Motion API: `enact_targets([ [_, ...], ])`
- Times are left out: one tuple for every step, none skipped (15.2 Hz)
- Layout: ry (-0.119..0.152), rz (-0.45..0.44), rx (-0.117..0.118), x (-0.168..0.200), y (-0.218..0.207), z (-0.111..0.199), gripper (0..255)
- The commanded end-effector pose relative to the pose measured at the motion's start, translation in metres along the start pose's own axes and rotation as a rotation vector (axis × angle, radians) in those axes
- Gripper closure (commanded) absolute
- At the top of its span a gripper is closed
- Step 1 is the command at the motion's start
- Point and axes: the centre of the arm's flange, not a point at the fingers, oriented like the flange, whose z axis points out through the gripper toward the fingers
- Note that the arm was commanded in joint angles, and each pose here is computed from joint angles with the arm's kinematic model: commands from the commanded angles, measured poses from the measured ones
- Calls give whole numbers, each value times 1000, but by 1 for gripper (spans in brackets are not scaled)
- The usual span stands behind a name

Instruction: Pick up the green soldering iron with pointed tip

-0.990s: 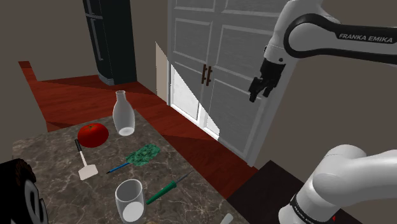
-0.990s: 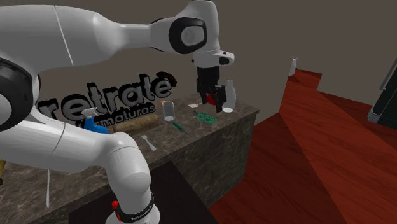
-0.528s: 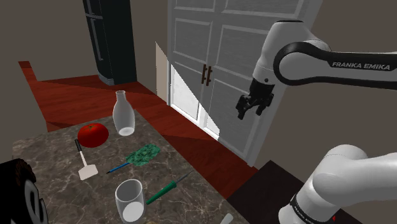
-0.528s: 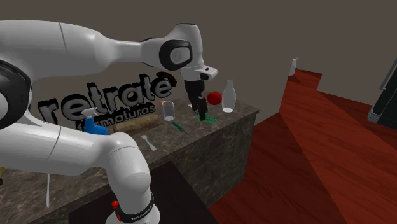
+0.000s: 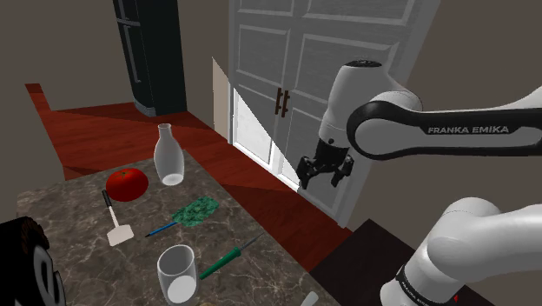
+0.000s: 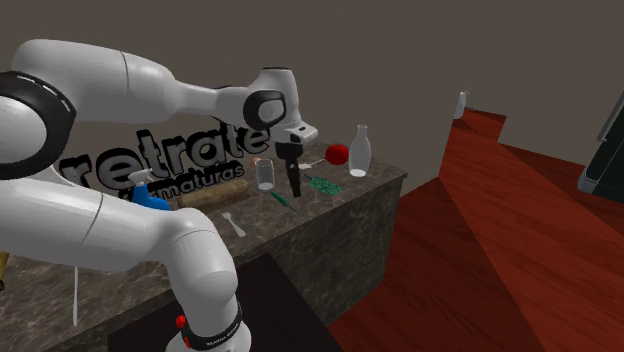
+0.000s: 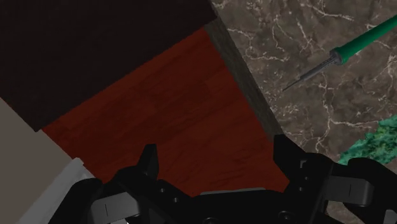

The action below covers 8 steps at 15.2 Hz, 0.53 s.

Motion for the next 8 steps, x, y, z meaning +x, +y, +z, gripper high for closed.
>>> enact_targets([
  [-3, 62, 0, -11, -19, 16, 0],
  [-4, 90, -1, -15, -29, 24, 0],
  [-5, 118, -2, -19, -39, 31, 0],
  [-6, 146, -3, -22, -50, 39, 0],
  [-8, 175, -4, -26, -60, 46, 0],
  [-9, 203, -5, -29, -70, 54, 0],
  [-10, 231, -6, -31, -81, 62, 0],
  [-12, 259, -7, -34, -91, 69, 0],
])
